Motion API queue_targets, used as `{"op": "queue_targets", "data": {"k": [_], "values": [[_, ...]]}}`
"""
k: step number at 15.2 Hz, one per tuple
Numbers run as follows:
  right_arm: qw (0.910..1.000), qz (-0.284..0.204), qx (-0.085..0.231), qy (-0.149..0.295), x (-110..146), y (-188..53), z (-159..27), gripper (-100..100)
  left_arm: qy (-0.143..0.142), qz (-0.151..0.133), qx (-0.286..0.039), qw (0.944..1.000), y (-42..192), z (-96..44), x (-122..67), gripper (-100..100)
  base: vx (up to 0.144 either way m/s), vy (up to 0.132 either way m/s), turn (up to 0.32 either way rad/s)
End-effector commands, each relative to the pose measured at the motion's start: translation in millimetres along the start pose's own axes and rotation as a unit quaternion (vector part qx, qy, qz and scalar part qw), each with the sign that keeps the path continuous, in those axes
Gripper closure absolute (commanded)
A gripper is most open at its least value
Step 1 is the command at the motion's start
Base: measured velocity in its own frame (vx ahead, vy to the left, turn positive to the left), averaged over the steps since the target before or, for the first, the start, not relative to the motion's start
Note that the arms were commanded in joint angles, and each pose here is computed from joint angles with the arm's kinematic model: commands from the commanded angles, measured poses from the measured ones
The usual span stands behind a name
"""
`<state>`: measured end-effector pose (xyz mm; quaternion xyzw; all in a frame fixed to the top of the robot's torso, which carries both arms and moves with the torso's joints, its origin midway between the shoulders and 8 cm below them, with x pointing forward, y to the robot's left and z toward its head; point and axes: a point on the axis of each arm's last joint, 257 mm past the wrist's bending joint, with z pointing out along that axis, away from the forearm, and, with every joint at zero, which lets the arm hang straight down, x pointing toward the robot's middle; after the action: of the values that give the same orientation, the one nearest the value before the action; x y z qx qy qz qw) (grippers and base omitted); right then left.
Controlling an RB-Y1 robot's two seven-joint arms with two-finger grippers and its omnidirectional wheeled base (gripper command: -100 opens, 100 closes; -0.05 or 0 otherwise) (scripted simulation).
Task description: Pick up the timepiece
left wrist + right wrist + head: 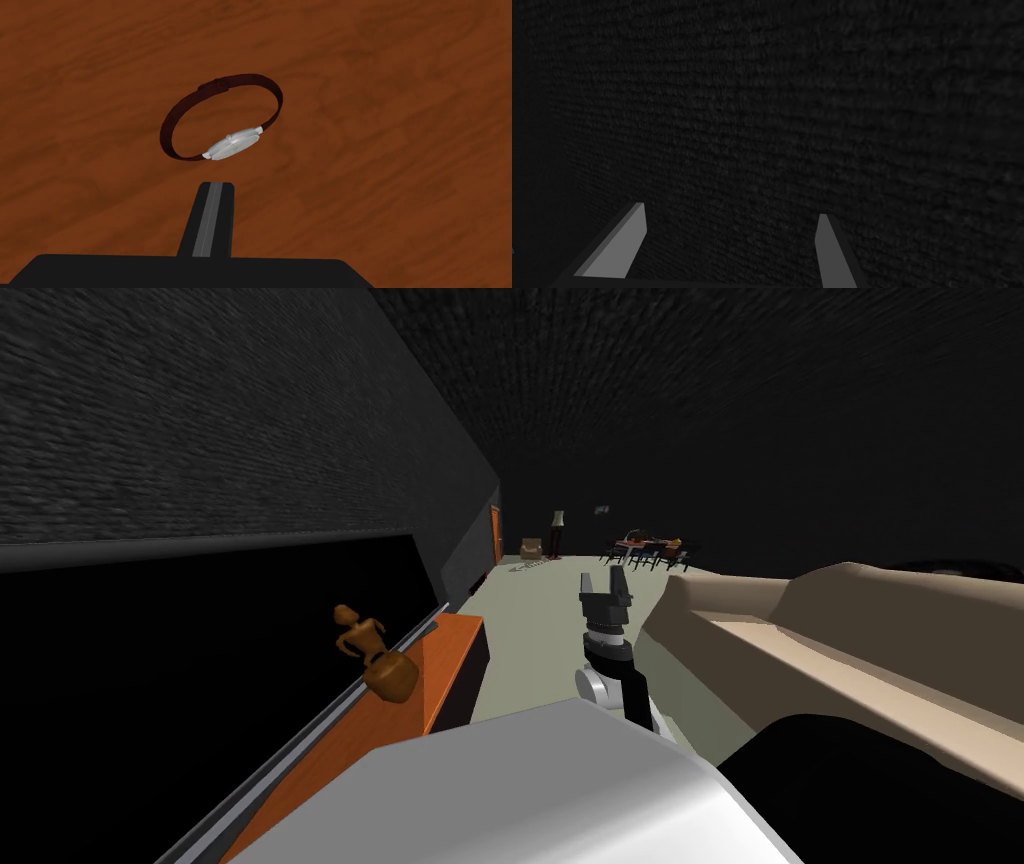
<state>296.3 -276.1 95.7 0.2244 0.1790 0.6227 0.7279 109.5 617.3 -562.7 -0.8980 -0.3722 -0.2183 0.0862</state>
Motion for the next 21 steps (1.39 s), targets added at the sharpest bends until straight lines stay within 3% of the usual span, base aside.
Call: {"op": "queue_targets", "data": {"k": [1,5,8,11,12,18,20,21], "values": [[1.0000,0.000,0.000,0.000,0,0,0.0,0,-0.010,0.022,0.012,0.9996,-16,-3.4,2.5,-100,-0.042,-0.110,-0.079],[1.0000,0.000,0.000,0.000,0,0,0.0,0,-0.032,0.081,0.029,0.9958,-37,-9.6,7.9,-100,-0.011,-0.073,-0.068],[1.0000,0.000,0.000,0.000,0,0,0.0,0,-0.057,0.139,0.040,0.9879,-54,-16.3,11.7,-100,0.108,-0.010,-0.120],[1.0000,0.000,0.000,0.000,0,0,0.0,0,-0.075,0.174,0.046,0.9807,-65,-21.3,11.7,-100,0.120,0.047,-0.077],[1.0000,0.000,0.000,0.000,0,0,0.0,0,-0.088,0.198,0.051,0.9749,-73,-24.9,10.8,-100,0.120,0.031,-0.103],[1.0000,0.000,0.000,0.000,0,0,0.0,0,-0.128,0.259,0.060,0.9556,-94,-35.2,4.5,-100,0.098,0.027,-0.068],[1.0000,0.000,0.000,0.000,0,0,0.0,0,-0.153,0.285,0.059,0.9444,-102,-39.9,-7.1,-100,0.092,0.045,-0.068],[1.0000,0.000,0.000,0.000,0,0,0.0,0,-0.159,0.290,0.057,0.9421,-102,-40.6,-11.3,-100,0.092,0.051,-0.048]]}}
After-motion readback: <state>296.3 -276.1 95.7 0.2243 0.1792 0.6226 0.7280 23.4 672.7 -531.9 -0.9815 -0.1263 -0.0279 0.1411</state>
